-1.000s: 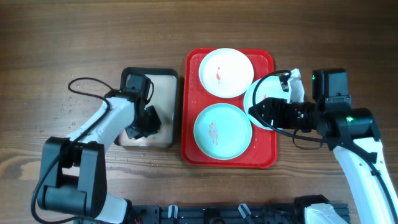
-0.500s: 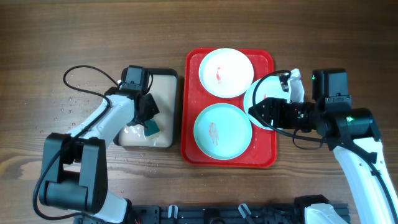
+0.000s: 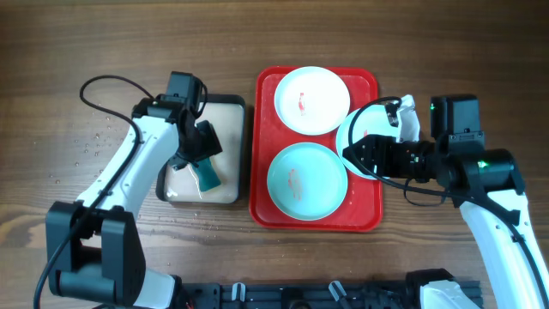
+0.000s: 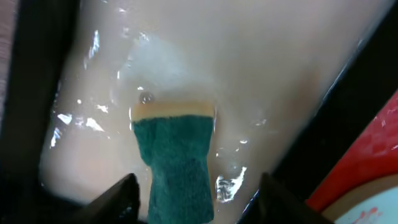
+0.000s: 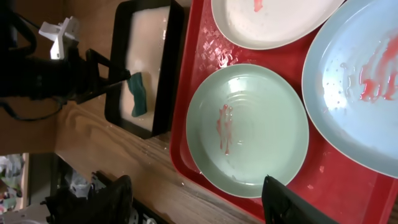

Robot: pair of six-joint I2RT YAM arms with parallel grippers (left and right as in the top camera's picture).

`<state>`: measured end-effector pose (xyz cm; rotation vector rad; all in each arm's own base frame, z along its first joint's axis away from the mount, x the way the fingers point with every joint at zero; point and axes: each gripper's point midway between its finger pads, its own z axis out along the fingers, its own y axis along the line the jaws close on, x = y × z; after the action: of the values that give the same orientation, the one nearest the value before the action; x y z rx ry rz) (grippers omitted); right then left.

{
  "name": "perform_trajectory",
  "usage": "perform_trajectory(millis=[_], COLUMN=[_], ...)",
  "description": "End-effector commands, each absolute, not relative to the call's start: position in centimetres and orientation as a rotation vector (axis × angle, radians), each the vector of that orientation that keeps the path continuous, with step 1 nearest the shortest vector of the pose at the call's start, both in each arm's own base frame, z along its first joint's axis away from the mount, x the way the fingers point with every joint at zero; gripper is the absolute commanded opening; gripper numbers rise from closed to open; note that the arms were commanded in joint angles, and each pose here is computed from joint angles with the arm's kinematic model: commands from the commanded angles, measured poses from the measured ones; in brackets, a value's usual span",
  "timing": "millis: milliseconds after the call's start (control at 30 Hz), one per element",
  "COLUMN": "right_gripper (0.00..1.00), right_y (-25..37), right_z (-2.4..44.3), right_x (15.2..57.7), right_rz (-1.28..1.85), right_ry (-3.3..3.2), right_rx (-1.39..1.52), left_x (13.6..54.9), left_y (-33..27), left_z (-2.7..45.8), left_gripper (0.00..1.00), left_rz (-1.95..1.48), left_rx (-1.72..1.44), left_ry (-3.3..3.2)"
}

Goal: Clean dirty plates on tray and stack at the side

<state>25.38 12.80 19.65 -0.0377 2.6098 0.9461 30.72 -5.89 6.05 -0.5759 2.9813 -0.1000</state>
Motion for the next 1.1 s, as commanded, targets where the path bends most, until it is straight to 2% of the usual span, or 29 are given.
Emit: perform_trajectory(millis=[0, 67, 133, 167, 200, 333, 433, 533, 633, 900, 1000, 1067], right_gripper=[0.67, 0.66, 0.65, 0.65, 0.64, 0.61, 0.46, 0.46, 0.46, 0.43, 0.36, 0.25], right_y=[12.5, 11.5, 11.2, 11.1, 11.1, 11.1, 11.1, 12.0, 11.6, 11.7, 11.8, 11.8], right_z=[19.8, 18.9, 18.2, 17.7, 17.1, 14.6, 12.8, 10.4, 6.7, 1.5, 0.6, -0.3], right_x=[25.4, 25.2, 24.7, 24.4, 24.2, 23.8, 23.7, 23.3, 23.6, 25.6, 26.0, 26.1], right_rz=[0.913, 0.822, 0.798, 0.799, 0.799, 0.797, 0.766, 0.685, 0.484, 0.407, 0.405, 0.4], right_ry=[2.614, 2.661, 2.693, 2.709, 2.724, 2.752, 2.795, 2.896, 3.029, 3.1, 3.105, 3.118], right_rx=[-0.033, 0.006, 0.023, 0.028, 0.034, 0.025, 0.001, -0.063, 0.042, 0.12, 0.123, 0.162], left_x=[28.1, 27.1, 26.6, 26.6, 26.8, 28.5, 30.1, 31.3, 31.3, 29.9, 29.9, 30.1], left_y=[-6.0, -5.9, -5.8, -5.8, -5.8, -6.1, -6.8, -8.3, -11.3, -17.6, -19.4, -20.7], left_z=[2.6, 0.4, -0.5, -0.7, -0.7, 1.0, 4.6, 8.7, 12.0, 12.3, 11.5, 10.3], left_gripper=[0.43, 0.31, 0.25, 0.19, 0.04, 0.04, 0.04, 0.04, 0.04, 0.04, 0.04, 0.04], left_rz=[-0.103, -0.099, -0.101, -0.103, -0.107, -0.127, -0.164, -0.224, -0.341, -0.452, -0.469, -0.492], left_rx=[-0.7, -0.736, -0.735, -0.733, -0.729, -0.681, -0.591, -0.462, -0.313, -0.114, -0.138, -0.162], left_ry=[3.05, 3.048, 3.044, 3.042, 3.035, 3.013, 3.015, 2.999, 2.968, 2.962, 2.946, 2.94])
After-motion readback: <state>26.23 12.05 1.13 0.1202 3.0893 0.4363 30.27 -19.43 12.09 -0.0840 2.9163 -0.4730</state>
